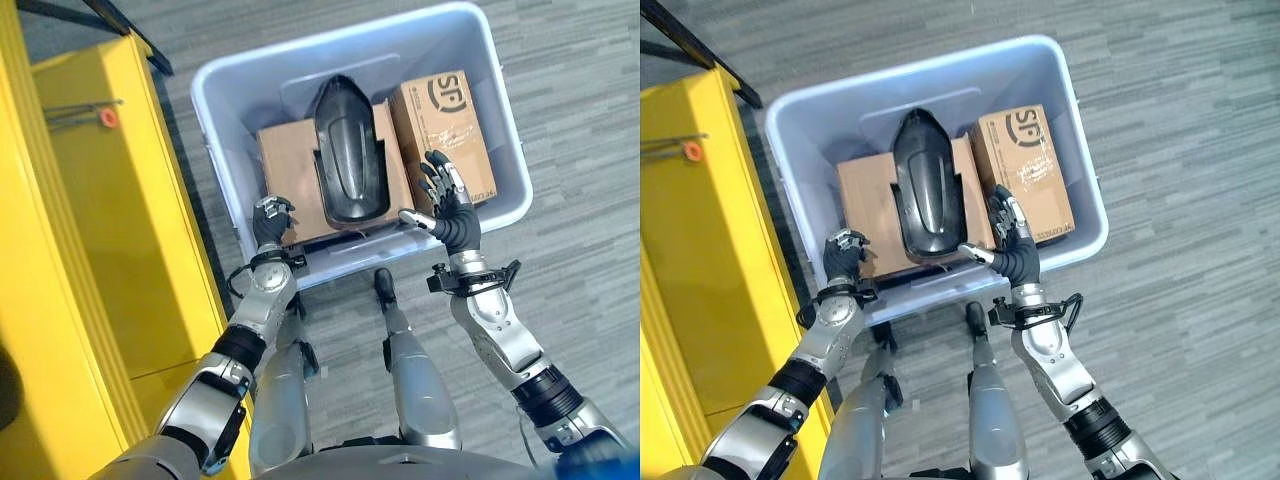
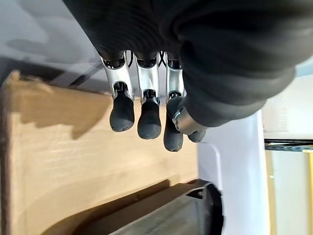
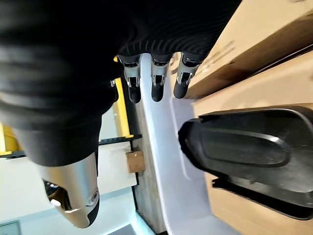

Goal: Move parts from the plastic box to the shelf.

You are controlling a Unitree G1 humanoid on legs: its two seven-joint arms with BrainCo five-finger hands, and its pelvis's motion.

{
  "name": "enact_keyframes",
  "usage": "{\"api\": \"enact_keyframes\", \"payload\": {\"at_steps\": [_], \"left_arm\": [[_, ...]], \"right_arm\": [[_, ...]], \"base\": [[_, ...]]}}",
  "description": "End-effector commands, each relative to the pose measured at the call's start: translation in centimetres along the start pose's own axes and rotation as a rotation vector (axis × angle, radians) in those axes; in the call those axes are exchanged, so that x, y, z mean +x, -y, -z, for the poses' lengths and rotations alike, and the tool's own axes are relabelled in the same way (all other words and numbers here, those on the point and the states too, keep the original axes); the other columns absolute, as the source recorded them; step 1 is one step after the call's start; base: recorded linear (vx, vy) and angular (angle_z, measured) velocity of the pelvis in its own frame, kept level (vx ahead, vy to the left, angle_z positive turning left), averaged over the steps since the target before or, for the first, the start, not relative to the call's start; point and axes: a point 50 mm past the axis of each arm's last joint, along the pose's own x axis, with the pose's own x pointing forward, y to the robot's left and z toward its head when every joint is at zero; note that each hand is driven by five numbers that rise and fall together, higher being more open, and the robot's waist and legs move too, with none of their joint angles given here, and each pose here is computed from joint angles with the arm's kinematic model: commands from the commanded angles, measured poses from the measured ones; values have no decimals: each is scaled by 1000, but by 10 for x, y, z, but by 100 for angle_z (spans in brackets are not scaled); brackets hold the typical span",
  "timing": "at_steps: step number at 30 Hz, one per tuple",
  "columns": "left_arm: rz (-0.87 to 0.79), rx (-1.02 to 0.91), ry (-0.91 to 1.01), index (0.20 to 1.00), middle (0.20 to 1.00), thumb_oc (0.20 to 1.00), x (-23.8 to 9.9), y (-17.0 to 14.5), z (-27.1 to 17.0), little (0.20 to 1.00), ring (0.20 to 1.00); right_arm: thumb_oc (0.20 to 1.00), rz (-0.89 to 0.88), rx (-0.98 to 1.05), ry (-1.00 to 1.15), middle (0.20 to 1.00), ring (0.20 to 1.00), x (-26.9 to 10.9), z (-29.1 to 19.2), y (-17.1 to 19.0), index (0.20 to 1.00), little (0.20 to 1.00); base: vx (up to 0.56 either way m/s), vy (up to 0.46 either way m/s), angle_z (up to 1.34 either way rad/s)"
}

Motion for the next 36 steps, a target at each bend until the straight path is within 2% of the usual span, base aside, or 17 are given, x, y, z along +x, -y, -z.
{"api": "enact_keyframes", "payload": {"at_steps": [1, 11, 24, 31, 36], "left_arm": [[55, -98, 133, 1000, 1000, 1000, 7, 4, -27, 1000, 1000], [104, -135, 223, 1000, 1000, 1000, -12, -12, -40, 1000, 1000], [236, -116, 237, 1000, 1000, 1000, -17, 19, -44, 1000, 1000], [202, -159, 160, 1000, 1000, 1000, -6, 33, -36, 1000, 1000], [120, -192, 123, 1000, 1000, 1000, 3, 32, -33, 1000, 1000]], "right_arm": [[1000, 20, 16, 42, 1000, 1000, -1, -7, 11, 1000, 1000], [1000, 26, -6, 23, 1000, 1000, -10, -6, 23, 1000, 1000], [1000, 7, 19, -19, 1000, 1000, -15, 1, 22, 1000, 1000], [1000, 12, 31, -30, 1000, 1000, -15, 2, 18, 1000, 1000], [1000, 14, 35, -37, 1000, 1000, -15, 3, 16, 1000, 1000]], "base": [[0, 0, 0], [10, 2, 6], [0, 0, 0], [4, -6, -17], [8, 6, -7]]}}
